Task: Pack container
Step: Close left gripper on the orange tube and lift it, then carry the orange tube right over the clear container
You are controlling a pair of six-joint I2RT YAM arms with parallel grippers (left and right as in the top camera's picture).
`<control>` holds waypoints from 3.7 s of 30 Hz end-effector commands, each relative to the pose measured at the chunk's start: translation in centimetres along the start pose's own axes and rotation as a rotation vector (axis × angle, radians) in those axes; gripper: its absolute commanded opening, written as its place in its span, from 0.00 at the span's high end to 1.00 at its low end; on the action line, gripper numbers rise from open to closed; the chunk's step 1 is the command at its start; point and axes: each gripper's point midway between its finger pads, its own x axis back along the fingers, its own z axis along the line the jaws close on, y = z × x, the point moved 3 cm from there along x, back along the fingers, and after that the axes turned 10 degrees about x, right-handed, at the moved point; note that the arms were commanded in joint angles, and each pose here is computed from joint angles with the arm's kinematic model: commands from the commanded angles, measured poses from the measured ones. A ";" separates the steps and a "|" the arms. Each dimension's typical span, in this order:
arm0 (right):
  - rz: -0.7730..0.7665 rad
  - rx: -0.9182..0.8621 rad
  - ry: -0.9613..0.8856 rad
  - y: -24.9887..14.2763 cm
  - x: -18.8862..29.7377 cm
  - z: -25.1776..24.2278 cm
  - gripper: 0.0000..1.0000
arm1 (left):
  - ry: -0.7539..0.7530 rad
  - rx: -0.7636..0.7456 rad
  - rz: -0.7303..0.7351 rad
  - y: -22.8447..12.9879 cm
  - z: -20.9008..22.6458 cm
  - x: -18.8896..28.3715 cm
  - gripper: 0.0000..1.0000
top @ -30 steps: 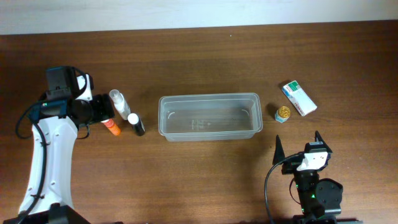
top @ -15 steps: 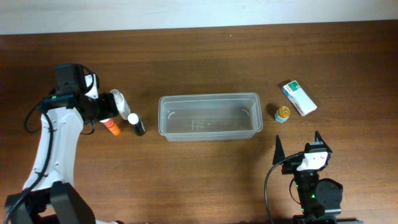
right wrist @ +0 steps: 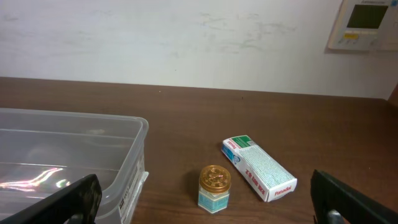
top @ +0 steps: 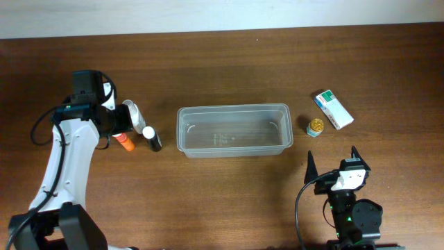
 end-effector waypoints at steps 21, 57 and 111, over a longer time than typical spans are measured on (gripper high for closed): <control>0.006 -0.002 -0.006 -0.2 0.0 -0.1 0.02 | 0.068 -0.013 0.081 -1.7 1.0 -1.1 0.50; 0.006 -0.002 -0.006 -0.2 0.0 -0.1 0.02 | 0.086 -0.008 -0.061 1.2 1.1 4.9 0.82; 0.006 -0.002 -0.007 -0.2 0.0 -0.1 0.02 | -0.219 -0.223 -0.206 -3.0 -21.5 4.3 0.84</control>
